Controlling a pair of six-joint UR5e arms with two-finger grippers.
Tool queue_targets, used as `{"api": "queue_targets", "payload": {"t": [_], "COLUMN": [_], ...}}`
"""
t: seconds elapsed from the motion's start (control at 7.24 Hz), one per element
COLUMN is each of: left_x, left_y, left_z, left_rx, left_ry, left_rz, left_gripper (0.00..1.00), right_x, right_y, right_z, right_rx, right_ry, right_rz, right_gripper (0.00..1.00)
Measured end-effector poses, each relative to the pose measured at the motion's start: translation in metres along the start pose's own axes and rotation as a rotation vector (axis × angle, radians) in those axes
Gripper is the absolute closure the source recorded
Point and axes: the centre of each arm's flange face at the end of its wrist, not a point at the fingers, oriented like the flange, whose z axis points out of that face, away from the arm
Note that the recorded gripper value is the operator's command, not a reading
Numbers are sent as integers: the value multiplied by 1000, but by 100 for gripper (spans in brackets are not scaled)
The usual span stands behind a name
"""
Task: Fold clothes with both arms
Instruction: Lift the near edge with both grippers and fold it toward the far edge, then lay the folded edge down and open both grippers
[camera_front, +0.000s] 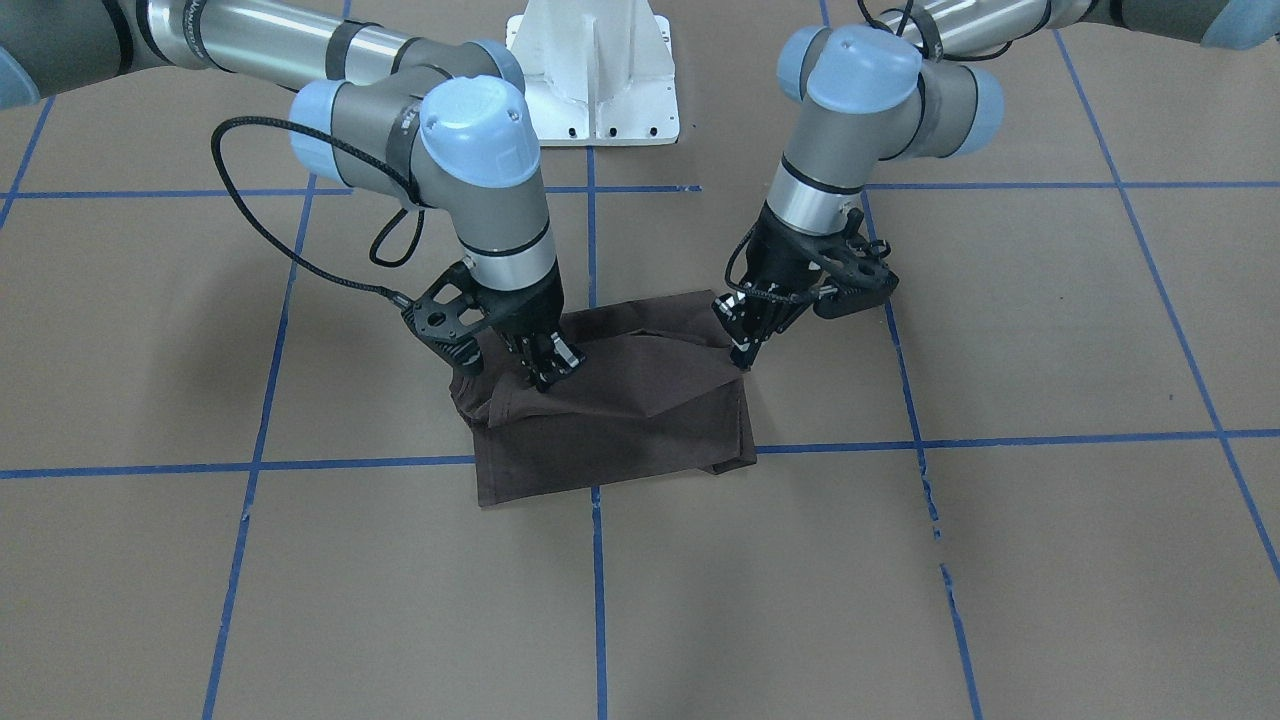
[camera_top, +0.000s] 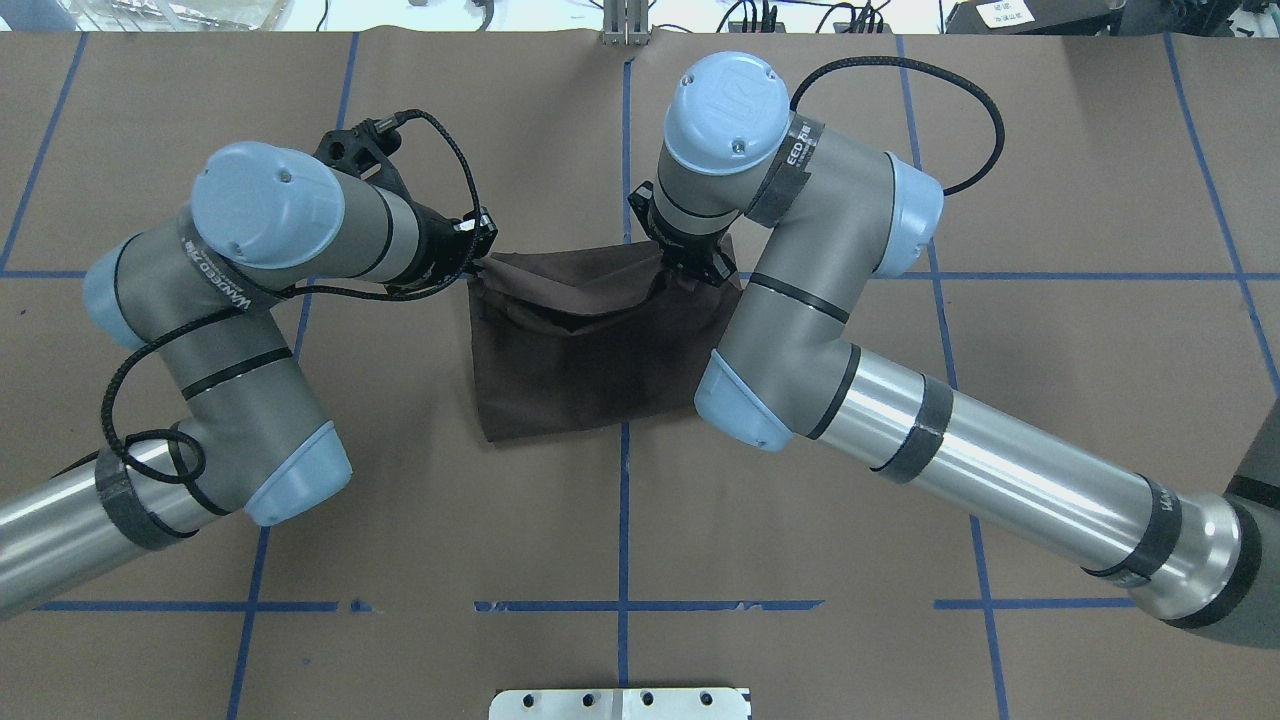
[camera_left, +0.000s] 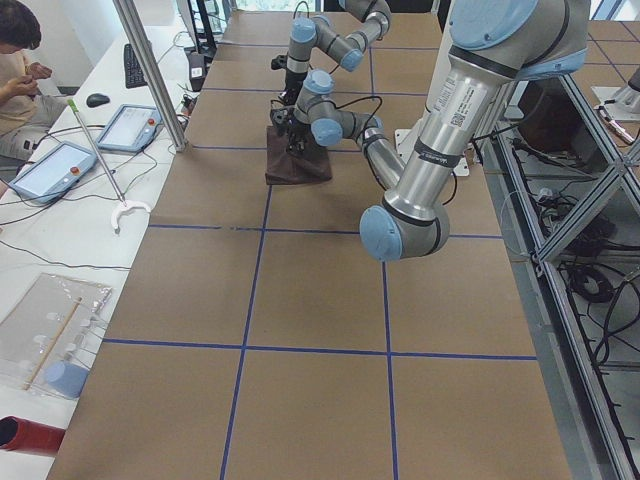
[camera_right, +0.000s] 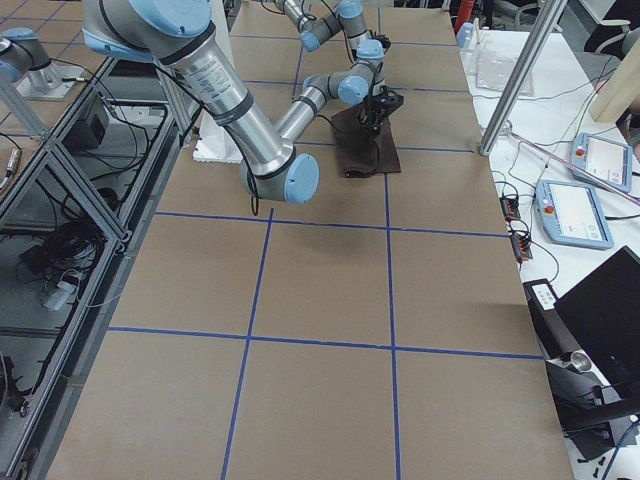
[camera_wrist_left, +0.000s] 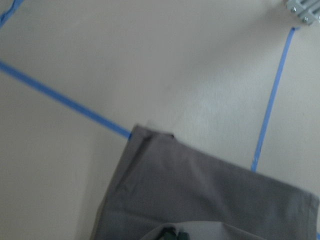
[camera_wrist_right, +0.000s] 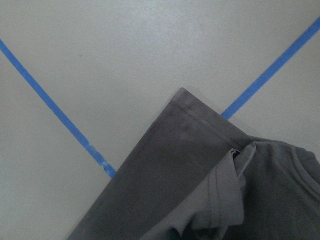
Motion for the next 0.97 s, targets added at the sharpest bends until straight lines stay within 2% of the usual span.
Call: {"api": "queue_targets", "payload": {"t": [0.14, 0.28, 0.41, 0.55, 0.69, 0.83, 0.97], "left_x": [-3, -3, -1, 1, 0, -2, -5], "left_y": [-28, -63, -90, -106, -113, -113, -108], "left_z": [33, 51, 49, 40, 27, 12, 2], "left_rx": [26, 56, 61, 30, -6, -30, -44], "left_ry": [8, 22, 42, 61, 80, 102, 117], "left_rz": [12, 29, 35, 36, 36, 41, 47], "left_gripper": [36, 35, 35, 36, 43, 80, 100], "right_x": [-22, -51, -71, -81, -84, -83, -77], "right_y": [-19, -48, -80, -95, -95, -79, -59], "right_z": [22, 27, 15, 3, -5, -5, 3], "right_rx": [10, 1, -36, -68, -88, -103, -103], "right_ry": [-12, -25, -33, -42, -52, -55, -55], "right_rz": [-27, -49, -54, -52, -56, -69, -84], "right_gripper": [0, 0, 0, 0, 8, 40, 71]}}
